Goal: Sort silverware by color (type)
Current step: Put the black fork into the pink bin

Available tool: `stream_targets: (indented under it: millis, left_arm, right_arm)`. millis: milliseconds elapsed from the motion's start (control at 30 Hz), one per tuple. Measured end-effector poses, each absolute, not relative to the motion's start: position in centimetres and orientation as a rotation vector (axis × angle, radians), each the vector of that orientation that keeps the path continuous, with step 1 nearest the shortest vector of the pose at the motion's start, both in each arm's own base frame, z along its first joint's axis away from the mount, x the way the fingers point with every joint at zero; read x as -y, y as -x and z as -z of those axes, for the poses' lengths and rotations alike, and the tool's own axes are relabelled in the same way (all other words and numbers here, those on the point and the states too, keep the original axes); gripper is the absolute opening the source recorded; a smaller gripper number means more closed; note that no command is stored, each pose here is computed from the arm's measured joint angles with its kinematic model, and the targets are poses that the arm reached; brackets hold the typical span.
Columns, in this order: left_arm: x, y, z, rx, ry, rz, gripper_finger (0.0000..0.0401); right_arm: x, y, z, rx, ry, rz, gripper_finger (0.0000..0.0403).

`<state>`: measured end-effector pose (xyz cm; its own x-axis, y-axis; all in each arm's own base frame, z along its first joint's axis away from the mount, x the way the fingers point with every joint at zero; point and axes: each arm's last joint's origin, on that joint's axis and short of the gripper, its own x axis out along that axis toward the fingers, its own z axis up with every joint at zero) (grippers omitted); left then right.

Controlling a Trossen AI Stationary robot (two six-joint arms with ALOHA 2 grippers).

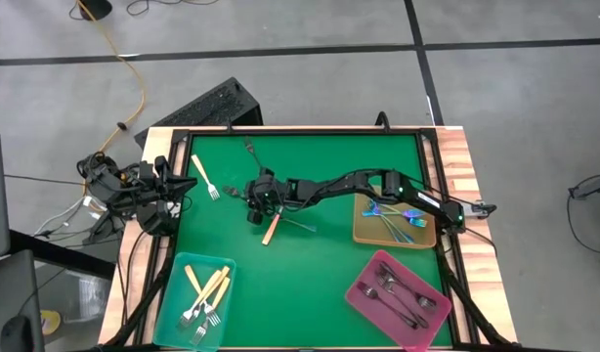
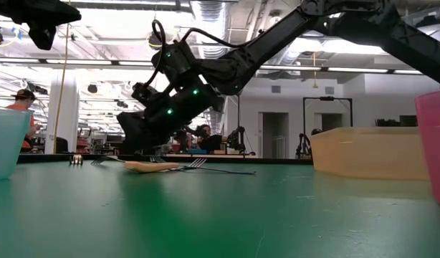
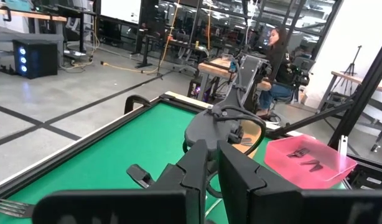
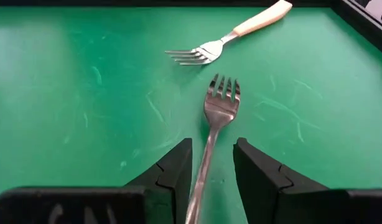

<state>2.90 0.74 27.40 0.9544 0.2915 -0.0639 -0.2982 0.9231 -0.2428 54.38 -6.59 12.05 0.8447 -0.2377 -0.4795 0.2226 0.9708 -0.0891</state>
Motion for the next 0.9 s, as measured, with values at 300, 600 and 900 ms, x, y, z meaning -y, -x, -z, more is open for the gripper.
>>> stream_targets:
  millis: [300, 600, 900]
  left_arm:
    - [-0.7, -2.9, -27.4, -0.027, 0.253, -0.303, 0.0022]
    - [-0.7, -2.9, -27.4, -0.027, 0.254, -0.302, 0.0022]
    - [-0.7, -2.9, -27.4, -0.027, 0.254, -0.303, 0.0022]
  right_arm:
    - [6.7, -54.6, -8.9, -0.521, -0.010, 0.268, 0.0138]
    - [6.9, -54.5, -8.8, -0.549, -0.034, 0.279, 0.0132]
    - [6.9, -54.3, -8.6, -0.580, -0.049, 0.287, 0.0050]
